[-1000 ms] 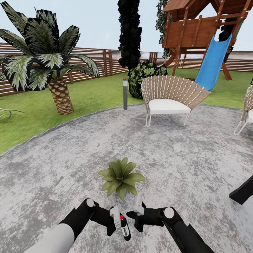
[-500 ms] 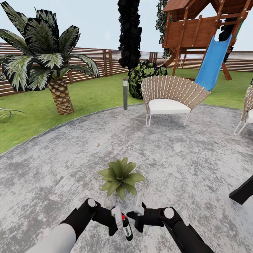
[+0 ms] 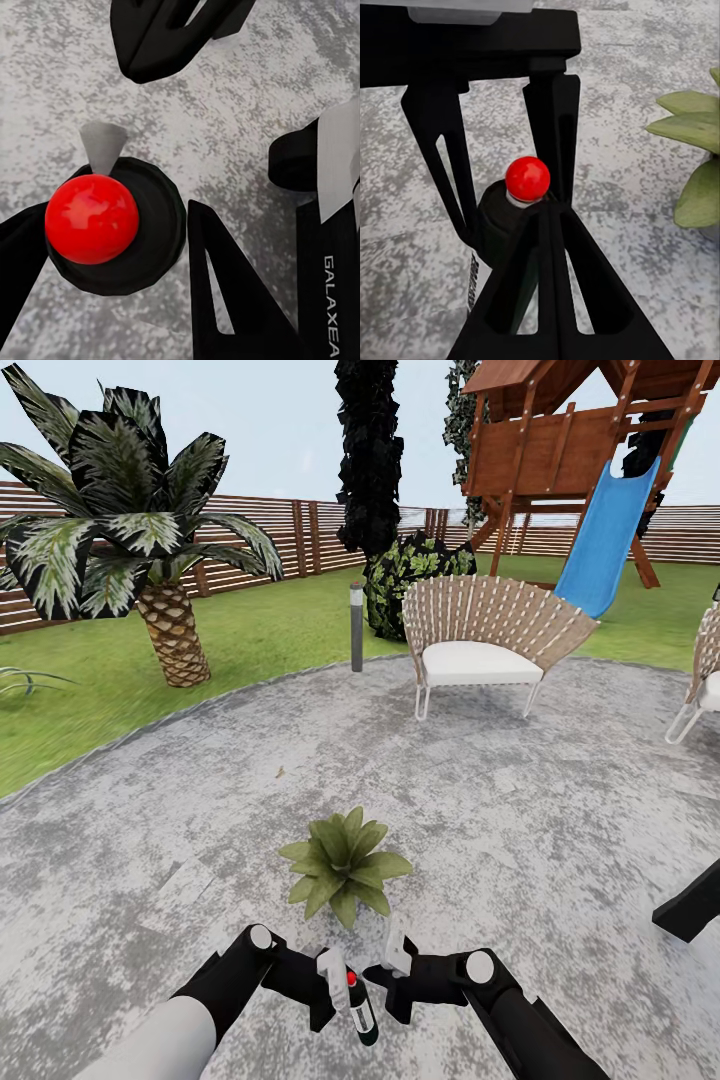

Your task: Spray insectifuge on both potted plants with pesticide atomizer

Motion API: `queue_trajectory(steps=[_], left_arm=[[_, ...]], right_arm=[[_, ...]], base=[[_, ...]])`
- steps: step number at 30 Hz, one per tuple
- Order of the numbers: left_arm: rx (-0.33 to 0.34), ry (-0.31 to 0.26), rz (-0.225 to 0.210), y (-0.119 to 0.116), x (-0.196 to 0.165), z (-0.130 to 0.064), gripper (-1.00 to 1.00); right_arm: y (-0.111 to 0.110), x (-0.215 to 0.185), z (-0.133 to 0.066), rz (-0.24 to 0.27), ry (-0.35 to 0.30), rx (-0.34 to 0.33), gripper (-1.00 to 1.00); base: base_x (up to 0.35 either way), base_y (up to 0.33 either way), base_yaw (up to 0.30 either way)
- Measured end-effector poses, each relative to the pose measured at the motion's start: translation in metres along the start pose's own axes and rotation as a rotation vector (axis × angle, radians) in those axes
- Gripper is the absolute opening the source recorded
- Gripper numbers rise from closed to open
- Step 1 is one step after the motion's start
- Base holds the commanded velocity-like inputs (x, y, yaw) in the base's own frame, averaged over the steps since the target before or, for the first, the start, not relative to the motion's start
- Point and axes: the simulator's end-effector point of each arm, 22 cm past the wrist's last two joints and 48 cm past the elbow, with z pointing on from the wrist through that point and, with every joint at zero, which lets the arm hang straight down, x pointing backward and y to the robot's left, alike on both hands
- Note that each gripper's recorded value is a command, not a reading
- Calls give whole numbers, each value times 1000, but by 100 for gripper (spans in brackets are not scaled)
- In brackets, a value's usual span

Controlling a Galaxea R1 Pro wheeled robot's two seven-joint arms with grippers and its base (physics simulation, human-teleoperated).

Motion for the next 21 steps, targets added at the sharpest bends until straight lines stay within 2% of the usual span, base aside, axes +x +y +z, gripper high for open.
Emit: queue_trajectory(steps=[21], left_arm=[[21,-7,1,-6,-5,4,-100]], right_arm=[[0,0,0,0,0,0,-100]], base=[[0,0,0]])
